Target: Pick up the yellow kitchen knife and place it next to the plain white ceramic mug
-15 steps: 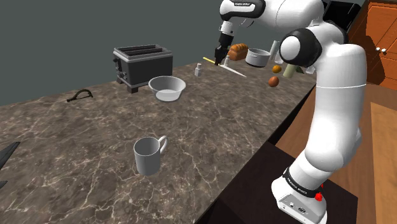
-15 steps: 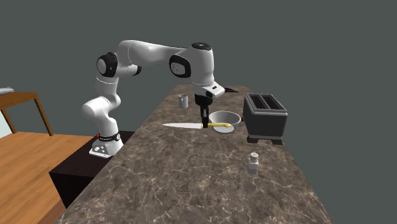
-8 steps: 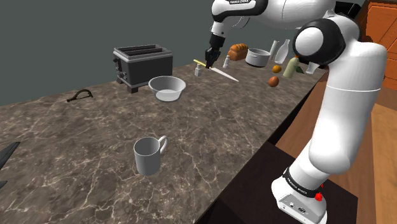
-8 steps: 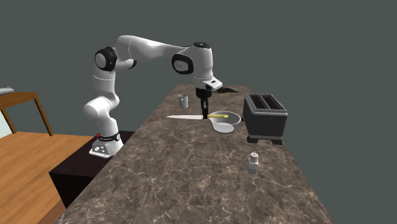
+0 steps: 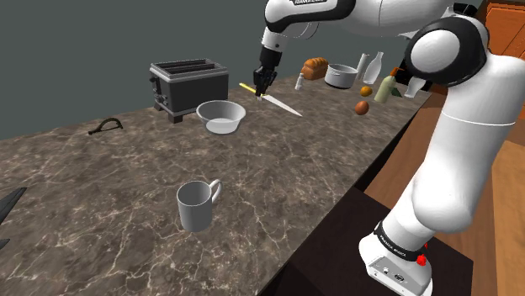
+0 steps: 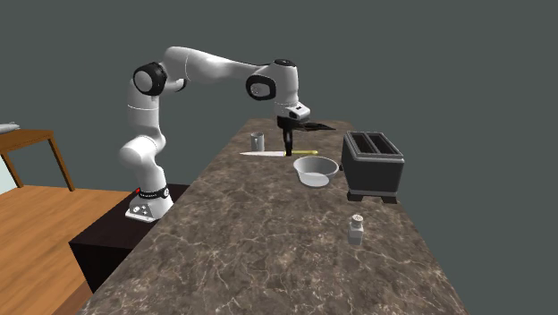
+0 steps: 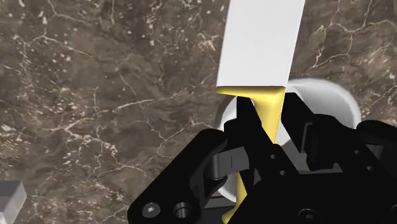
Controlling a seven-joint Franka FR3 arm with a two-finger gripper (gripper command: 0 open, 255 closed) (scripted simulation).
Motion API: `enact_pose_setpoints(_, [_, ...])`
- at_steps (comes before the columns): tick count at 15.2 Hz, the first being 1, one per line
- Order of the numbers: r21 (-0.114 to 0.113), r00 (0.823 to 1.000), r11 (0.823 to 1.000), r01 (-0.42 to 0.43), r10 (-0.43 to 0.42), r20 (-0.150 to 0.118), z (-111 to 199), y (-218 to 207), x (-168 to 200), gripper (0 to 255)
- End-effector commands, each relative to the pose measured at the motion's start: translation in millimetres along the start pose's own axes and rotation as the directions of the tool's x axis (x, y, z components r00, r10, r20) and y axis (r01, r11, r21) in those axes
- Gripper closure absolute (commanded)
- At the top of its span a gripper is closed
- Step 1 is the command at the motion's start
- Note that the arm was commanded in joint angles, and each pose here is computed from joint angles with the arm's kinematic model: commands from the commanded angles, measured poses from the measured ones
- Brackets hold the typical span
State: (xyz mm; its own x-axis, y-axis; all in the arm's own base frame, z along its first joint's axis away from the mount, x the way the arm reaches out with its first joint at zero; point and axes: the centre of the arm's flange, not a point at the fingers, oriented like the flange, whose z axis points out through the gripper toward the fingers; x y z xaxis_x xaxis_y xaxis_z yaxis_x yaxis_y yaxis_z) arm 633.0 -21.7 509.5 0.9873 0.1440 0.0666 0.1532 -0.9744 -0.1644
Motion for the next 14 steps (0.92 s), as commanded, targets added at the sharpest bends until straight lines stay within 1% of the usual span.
enact_pose_setpoints(1, [0.0, 1.0, 1.0, -0.001, 0.001, 0.0, 3.3, -24.5, 1.0, 255])
enact_pose_setpoints(14, [0.0, 1.0, 1.0, -0.001, 0.001, 0.0, 32.1, -193.3, 12.0, 255])
